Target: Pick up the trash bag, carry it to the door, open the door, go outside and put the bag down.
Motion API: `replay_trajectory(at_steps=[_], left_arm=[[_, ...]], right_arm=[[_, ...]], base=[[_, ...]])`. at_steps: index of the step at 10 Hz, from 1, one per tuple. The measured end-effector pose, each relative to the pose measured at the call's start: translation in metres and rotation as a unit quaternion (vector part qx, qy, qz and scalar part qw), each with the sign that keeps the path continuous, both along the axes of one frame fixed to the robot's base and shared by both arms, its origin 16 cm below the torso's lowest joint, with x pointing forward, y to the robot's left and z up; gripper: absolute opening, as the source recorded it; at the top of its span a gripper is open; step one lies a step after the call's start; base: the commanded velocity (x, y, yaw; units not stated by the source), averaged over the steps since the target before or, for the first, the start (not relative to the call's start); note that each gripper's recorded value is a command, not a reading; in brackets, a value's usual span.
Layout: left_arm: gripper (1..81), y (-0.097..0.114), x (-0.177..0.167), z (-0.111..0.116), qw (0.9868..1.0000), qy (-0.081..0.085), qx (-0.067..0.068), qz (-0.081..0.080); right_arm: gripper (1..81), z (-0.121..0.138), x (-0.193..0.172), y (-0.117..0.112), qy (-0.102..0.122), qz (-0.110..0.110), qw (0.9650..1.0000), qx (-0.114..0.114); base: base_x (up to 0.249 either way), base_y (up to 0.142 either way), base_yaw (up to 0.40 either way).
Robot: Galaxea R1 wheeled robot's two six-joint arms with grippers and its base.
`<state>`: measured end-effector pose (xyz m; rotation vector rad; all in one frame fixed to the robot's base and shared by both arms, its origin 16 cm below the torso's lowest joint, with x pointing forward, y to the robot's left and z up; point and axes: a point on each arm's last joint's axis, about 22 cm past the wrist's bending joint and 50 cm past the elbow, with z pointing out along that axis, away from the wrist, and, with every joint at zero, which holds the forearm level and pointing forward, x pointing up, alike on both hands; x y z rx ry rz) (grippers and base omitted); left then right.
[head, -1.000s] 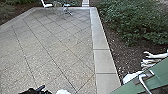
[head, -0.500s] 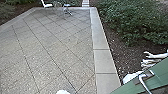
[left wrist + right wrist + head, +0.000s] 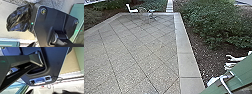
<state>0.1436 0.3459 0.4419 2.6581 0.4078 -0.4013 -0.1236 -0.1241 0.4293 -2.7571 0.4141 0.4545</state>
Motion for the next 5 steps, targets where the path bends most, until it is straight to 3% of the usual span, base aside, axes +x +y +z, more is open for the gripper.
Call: replay_trajectory(at_steps=[2, 5], left_arm=[[81.1, -0.019, -0.010, 0.004, 0.9996, -0.026, -0.004, -0.004], [81.1, -0.063, -0.042, 0.010, 0.9985, -0.047, -0.024, -0.014]], right_arm=[[81.1, -0.003, 0.019, 0.000, -0.028, 0.002, 0.9996, 0.001], [81.1, -0.007, 0.058, 0.000, -0.078, 0.003, 0.9970, 0.001]], base=[[0.000, 0.000, 0.000], [0.000, 0.000, 0.000]])
